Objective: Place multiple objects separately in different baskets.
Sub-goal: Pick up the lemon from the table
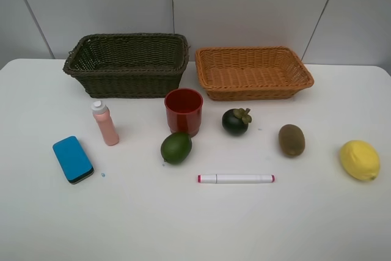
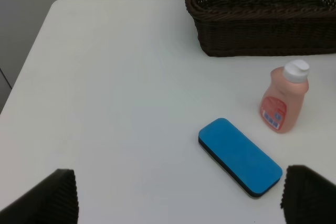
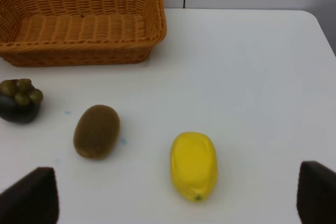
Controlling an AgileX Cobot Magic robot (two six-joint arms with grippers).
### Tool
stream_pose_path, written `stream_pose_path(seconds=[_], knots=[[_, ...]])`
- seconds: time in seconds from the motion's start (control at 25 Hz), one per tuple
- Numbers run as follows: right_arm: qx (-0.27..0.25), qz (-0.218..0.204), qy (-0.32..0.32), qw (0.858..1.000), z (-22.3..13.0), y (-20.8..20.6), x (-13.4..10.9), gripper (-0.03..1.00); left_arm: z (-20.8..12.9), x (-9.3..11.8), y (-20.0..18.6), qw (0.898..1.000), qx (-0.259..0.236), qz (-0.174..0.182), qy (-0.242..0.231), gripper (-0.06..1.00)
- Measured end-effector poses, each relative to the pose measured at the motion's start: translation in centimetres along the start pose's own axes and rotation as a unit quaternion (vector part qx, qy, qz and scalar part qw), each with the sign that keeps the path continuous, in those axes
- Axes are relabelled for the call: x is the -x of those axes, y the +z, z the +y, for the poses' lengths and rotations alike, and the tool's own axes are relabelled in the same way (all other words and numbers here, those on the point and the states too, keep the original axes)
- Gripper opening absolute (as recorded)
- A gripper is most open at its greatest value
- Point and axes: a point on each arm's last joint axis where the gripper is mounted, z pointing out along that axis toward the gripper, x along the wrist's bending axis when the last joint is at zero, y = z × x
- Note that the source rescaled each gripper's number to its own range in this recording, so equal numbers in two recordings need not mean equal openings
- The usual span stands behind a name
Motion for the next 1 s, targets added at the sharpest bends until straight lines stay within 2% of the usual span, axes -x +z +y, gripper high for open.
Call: stream_pose_path(seconds=[1.0], knots=[[0.0,0.0,0.0,1.0,0.0,0.0,0.0,0.99,0.0,0.0,0.0,1.0,0.0,0.0,0.0,1.0]])
